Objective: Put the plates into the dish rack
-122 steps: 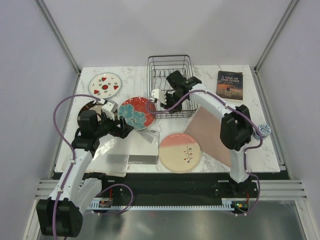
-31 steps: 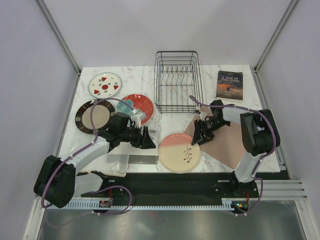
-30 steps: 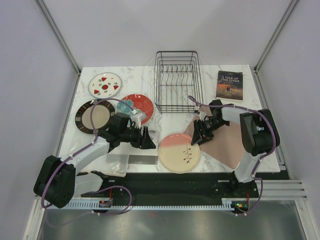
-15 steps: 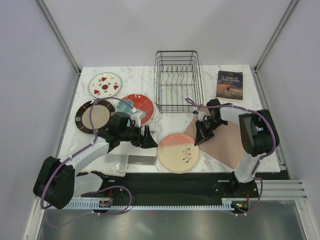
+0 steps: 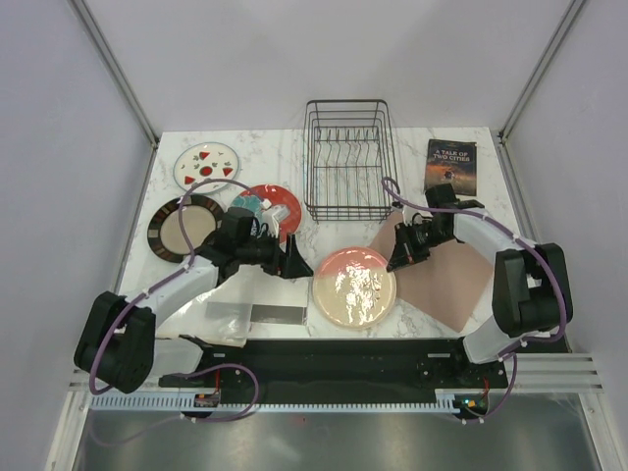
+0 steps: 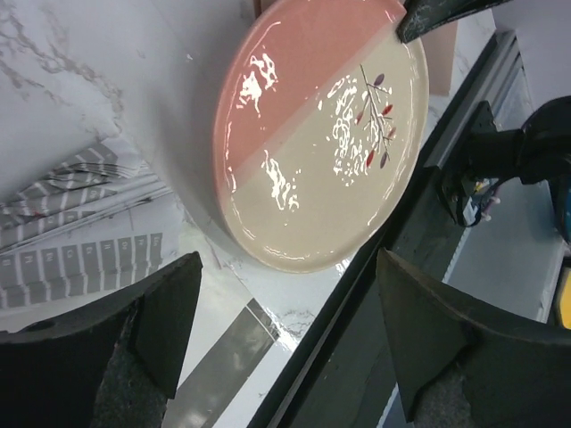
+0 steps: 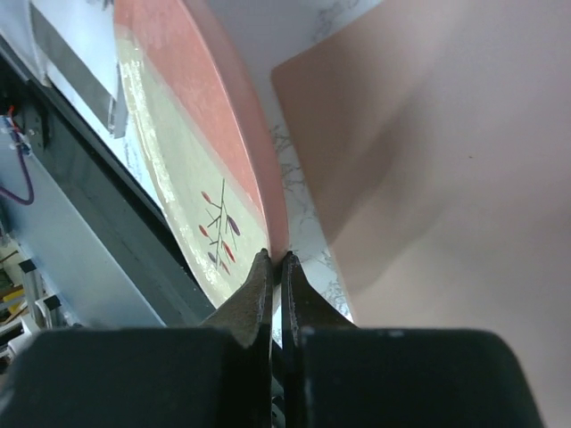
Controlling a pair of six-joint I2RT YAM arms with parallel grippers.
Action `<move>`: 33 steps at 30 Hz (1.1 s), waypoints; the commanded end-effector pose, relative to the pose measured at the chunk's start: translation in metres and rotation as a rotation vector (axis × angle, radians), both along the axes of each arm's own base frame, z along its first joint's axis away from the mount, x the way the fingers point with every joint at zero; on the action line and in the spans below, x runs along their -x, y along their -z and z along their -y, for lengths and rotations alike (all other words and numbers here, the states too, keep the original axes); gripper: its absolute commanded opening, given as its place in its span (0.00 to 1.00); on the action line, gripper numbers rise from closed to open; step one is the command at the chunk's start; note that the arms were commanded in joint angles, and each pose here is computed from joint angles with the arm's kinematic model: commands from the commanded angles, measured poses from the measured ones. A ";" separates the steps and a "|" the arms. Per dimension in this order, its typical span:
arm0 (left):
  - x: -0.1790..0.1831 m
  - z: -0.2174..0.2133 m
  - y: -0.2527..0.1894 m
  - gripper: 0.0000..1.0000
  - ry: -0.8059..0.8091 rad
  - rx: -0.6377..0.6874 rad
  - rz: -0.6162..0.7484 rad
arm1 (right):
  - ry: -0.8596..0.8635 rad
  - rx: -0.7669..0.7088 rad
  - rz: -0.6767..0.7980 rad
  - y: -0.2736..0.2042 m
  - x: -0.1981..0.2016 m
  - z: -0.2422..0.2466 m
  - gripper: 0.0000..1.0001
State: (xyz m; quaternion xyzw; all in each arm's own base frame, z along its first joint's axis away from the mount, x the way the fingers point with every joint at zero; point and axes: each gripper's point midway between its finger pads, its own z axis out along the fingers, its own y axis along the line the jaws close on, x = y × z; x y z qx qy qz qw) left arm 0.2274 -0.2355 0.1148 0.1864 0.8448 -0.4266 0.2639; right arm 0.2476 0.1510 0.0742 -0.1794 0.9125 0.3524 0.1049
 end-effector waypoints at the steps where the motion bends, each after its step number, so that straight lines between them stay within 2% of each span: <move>1: 0.003 0.019 -0.009 0.82 0.126 0.117 0.021 | -0.042 -0.224 0.043 -0.046 0.003 -0.022 0.00; 13: -0.005 0.024 0.033 0.80 0.193 0.091 0.029 | -0.040 -0.271 0.049 -0.054 0.008 -0.018 0.00; 23: -0.023 0.035 0.047 0.79 0.237 0.102 0.067 | -0.059 -0.249 0.066 -0.054 0.005 -0.015 0.00; 29: -0.027 0.050 0.050 0.71 0.310 0.164 0.030 | -0.056 -0.231 0.067 -0.050 0.003 -0.014 0.00; 33: -0.027 0.059 0.054 0.60 0.352 0.188 0.009 | -0.057 -0.224 0.065 -0.047 0.000 -0.013 0.00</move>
